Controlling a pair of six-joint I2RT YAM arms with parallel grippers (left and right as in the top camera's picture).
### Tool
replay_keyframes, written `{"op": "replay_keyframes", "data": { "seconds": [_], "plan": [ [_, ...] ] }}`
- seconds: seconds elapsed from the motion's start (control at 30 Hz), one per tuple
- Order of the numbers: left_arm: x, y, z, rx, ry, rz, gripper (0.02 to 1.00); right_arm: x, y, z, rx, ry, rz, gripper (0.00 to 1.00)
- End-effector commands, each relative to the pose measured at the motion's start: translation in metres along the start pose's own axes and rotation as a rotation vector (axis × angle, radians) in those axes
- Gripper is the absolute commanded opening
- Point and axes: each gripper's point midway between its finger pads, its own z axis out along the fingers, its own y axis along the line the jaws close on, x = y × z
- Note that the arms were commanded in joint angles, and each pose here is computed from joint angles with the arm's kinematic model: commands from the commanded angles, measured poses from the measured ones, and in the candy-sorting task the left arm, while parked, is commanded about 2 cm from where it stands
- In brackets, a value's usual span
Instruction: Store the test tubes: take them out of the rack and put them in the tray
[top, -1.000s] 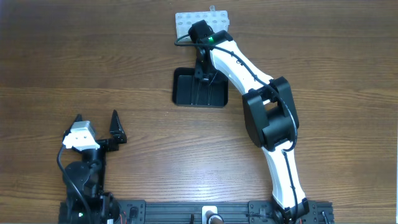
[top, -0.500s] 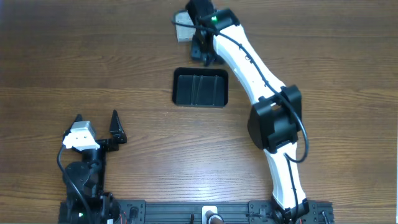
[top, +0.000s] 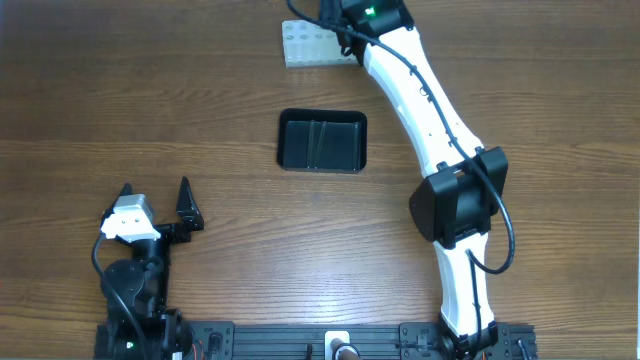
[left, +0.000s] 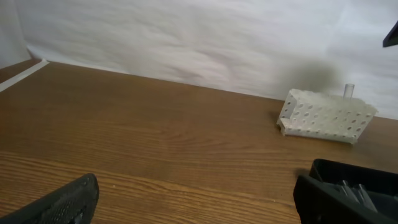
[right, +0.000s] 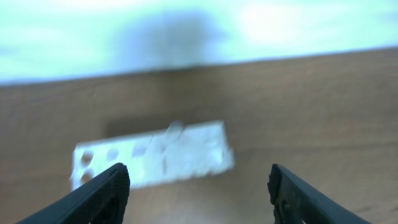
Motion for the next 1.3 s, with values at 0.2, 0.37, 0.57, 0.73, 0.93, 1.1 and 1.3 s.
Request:
{"op": "replay_keyframes", "data": {
  "seconds": [0.2,0.37,0.57,0.73,0.93,1.1,1.3],
  "plan": [
    [0.001,-0.001,0.000,0.008,0.000,0.014,0.996,0.011,-0.004,0.051,0.064,-0.033,-0.045,0.774],
    [0.001,-0.001,0.000,0.008,0.000,0.014,0.998,0.020,0.012,0.073,0.023,-0.043,-0.111,0.785],
    [0.001,-0.001,0.000,0.008,0.000,0.014,0.998,0.031,0.020,0.093,0.017,-0.049,-0.174,0.785],
    [0.001,-0.001,0.000,0.008,0.000,0.014,0.998,0.034,0.023,0.103,0.014,-0.062,-0.186,0.779],
    [0.001,-0.001,0.000,0.008,0.000,0.014,0.996,0.039,0.023,0.113,0.016,-0.064,-0.183,0.770],
    [0.001,-0.001,0.000,0.008,0.000,0.014,0.998,0.045,0.025,0.121,0.015,-0.064,-0.183,0.759],
    [0.001,-0.001,0.000,0.008,0.000,0.014,0.998,0.049,0.025,0.127,0.016,-0.062,-0.185,0.663]
  ]
}}
